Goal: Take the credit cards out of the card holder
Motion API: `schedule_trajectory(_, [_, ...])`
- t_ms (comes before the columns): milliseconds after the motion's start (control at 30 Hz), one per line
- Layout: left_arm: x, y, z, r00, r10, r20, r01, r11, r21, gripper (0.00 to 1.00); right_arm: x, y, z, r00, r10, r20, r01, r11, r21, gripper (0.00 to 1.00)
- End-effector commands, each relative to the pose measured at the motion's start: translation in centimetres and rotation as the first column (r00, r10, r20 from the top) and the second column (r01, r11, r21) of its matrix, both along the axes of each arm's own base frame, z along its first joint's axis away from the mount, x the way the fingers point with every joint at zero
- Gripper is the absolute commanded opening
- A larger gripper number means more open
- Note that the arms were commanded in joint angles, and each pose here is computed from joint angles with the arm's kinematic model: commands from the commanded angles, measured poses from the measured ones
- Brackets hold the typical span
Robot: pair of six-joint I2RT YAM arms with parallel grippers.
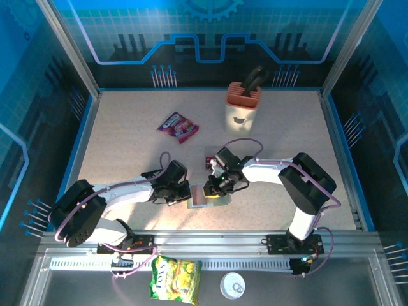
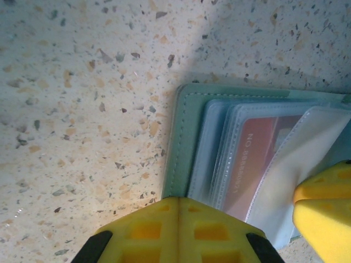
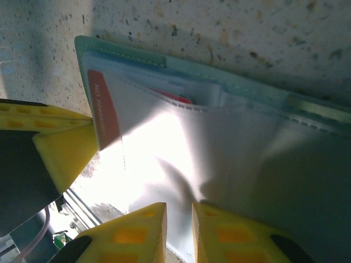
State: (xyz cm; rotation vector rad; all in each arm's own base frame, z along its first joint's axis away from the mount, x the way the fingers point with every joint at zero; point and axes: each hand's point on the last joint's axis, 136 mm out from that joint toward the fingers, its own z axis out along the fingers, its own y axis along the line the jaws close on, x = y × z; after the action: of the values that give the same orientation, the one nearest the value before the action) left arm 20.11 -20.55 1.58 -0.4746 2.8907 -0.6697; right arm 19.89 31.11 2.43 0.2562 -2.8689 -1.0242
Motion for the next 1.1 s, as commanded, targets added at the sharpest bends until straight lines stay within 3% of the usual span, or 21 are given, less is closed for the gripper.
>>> schedule_trajectory(0, [-0.6,1.3,-0.8,0.999,-0.003,-0.035,0.006,0.997,0.075,0.0,-0.6,-0.8,0.1,1.0,0.013,-0.003,-0.013,1.0,0.015,0.19])
schedule_trajectory(267, [0.6,0.5,2.0,1.0,-0.007,0.019,0.006,0.999,0.042,0.01,-0.7,-0.9,-0.5,1.0,0.017,-0.019,-0.016,1.0,0.027,0.14])
schedule_trajectory(467, [1.3,-1.1,4.1,0.998,-0.001,0.063,0.005,0.998,-0.055,0.11,-0.7,-0.9,-0.5,1.0,0.015,-0.017,-0.015,0.999,0.029,0.14])
schedule_trajectory(733, [1.4,-3.1,3.2,1.0,0.02,0.024,-0.016,0.984,-0.176,0.19,-0.8,-1.0,-0.4,1.0,0.016,-0.016,-0.016,0.999,0.029,0.14])
schedule_trajectory(1067, [1.1,-3.2,1.7,1.0,0.017,-0.022,-0.02,0.987,-0.159,0.21,-0.8,-1.0,-0.4,1.0,0.016,-0.016,-0.015,0.999,0.029,0.14])
